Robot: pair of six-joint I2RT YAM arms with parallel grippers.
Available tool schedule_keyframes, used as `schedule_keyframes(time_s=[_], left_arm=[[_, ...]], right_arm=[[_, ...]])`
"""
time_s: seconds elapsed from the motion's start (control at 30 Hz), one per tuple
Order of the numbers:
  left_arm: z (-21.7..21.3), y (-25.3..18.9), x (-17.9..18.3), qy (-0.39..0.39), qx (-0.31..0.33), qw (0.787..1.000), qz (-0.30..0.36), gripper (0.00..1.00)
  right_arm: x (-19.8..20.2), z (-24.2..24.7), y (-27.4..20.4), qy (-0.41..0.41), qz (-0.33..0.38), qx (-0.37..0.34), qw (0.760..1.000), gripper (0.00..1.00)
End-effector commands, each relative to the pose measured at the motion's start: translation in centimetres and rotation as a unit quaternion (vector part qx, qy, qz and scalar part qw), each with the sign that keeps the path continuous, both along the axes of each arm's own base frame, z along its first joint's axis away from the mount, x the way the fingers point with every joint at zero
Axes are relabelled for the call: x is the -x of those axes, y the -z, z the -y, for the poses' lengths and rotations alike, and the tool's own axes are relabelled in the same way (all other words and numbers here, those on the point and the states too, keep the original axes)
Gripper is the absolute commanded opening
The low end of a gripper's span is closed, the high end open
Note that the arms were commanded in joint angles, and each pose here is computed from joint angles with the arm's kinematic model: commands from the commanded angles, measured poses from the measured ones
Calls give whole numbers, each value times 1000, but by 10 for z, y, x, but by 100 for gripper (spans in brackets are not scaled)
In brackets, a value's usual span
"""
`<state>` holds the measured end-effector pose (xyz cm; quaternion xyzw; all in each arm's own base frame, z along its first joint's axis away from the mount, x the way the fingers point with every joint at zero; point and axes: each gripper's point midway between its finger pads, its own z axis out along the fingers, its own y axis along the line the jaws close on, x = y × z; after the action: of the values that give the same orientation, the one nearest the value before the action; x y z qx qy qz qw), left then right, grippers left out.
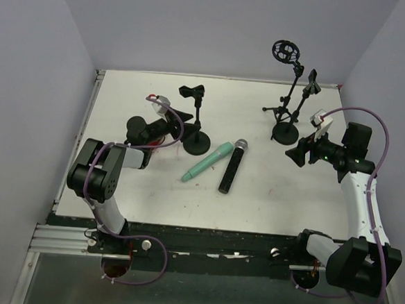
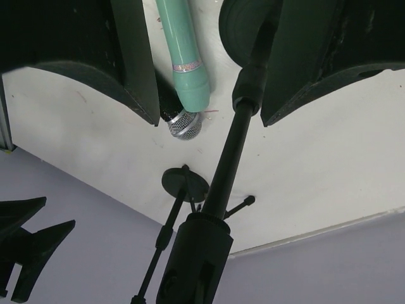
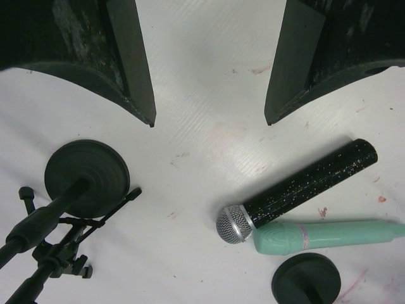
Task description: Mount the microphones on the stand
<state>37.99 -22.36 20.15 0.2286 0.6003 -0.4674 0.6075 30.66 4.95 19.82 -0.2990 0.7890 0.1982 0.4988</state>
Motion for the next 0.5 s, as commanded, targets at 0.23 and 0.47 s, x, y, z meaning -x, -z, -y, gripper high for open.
schedule_keyframes(time_s=[0.23, 0.47], left_arm=[[15, -44, -9, 35, -3, 986, 162, 64], [23, -49, -3, 65, -7, 981, 184, 45]], right_arm=[[4, -2, 5, -9, -11, -5, 1000, 78], [4, -2, 5, -9, -13, -6, 1000, 78]])
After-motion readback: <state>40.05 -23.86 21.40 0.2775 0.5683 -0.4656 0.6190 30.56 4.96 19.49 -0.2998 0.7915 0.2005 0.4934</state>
